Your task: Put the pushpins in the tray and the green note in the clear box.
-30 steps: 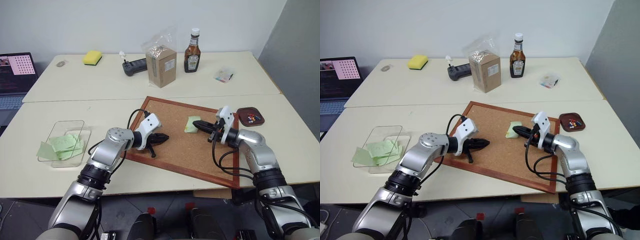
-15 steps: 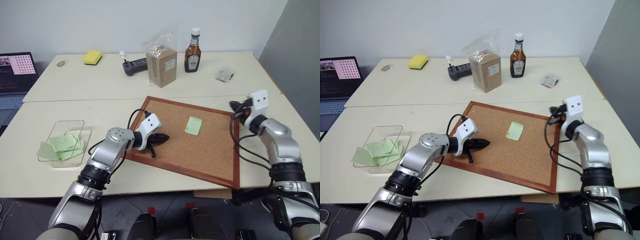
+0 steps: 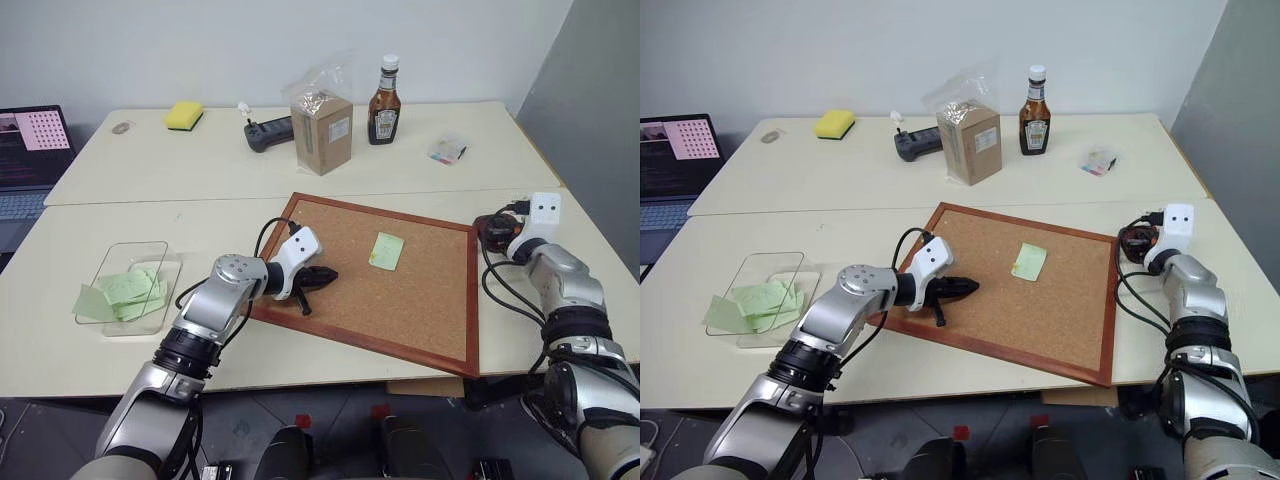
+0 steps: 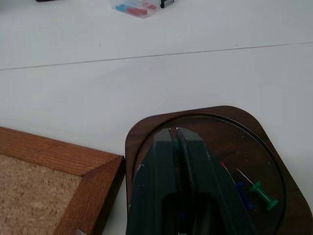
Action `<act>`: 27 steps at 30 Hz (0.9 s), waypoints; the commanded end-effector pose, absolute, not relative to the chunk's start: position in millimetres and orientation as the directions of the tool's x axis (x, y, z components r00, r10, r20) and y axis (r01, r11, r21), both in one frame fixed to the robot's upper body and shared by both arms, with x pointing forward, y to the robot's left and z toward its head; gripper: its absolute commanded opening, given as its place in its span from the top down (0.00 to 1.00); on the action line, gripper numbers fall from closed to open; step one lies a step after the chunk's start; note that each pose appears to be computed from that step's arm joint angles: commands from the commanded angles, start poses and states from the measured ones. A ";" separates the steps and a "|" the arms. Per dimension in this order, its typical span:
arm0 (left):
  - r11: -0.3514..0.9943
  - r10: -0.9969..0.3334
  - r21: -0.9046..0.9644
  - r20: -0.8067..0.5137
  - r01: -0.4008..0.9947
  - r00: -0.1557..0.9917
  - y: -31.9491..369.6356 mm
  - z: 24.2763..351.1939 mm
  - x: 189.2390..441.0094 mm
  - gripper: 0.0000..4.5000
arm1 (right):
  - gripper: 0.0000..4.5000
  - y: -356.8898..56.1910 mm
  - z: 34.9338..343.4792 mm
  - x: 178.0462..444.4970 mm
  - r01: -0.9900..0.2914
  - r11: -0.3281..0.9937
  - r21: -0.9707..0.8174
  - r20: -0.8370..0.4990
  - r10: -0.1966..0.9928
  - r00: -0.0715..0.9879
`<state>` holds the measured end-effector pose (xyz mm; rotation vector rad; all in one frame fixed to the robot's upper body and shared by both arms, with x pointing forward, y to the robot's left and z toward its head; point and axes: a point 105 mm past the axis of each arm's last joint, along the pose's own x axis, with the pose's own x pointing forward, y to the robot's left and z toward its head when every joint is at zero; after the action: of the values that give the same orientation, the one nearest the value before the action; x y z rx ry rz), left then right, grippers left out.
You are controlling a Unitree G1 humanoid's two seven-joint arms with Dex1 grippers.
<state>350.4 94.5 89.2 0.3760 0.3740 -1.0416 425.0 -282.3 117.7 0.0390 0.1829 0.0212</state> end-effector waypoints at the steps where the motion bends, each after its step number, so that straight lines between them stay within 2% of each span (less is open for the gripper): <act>1: 0.490 -0.685 0.101 -0.570 0.866 0.454 111.5 64.0 348.5 1.00 | 0.75 -286.0 137.2 430.2 -0.017 0.999 0.049 -0.115 0.022 0.993; 11: 0.491 -0.685 0.103 -0.568 0.865 0.457 111.4 63.8 347.5 1.00 | 0.31 -287.9 148.7 431.1 -0.021 1.000 0.019 -0.056 0.023 0.998; 15: 0.491 -0.685 0.105 -0.567 0.865 0.457 111.6 64.9 348.8 1.00 | 0.15 -276.4 160.0 430.7 -0.098 0.995 -0.023 -0.009 0.098 0.995; 18: 0.487 -0.686 0.109 -0.567 0.866 0.457 111.3 65.6 349.9 1.00 | 0.01 -255.0 165.3 427.7 -0.230 0.972 -0.037 0.008 0.231 0.973; 22: 0.485 -0.686 0.113 -0.567 0.867 0.457 111.5 67.2 351.9 1.00 | 0.01 -212.1 168.1 410.0 -0.495 0.860 -0.122 0.007 0.500 0.866; 24: 0.483 -0.686 0.114 -0.567 0.868 0.456 111.6 67.5 352.4 1.00 | 0.01 -186.1 166.0 393.3 -0.637 0.758 -0.139 -0.009 0.642 0.767; 27: 0.481 -0.687 0.113 -0.567 0.869 0.454 111.3 67.6 352.4 1.00 | 0.01 -158.2 158.0 374.1 -0.753 0.635 -0.172 -0.045 0.759 0.650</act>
<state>352.0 94.4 90.0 0.3842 0.3828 -1.0547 385.2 -177.6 142.4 -0.1366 0.0280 0.7458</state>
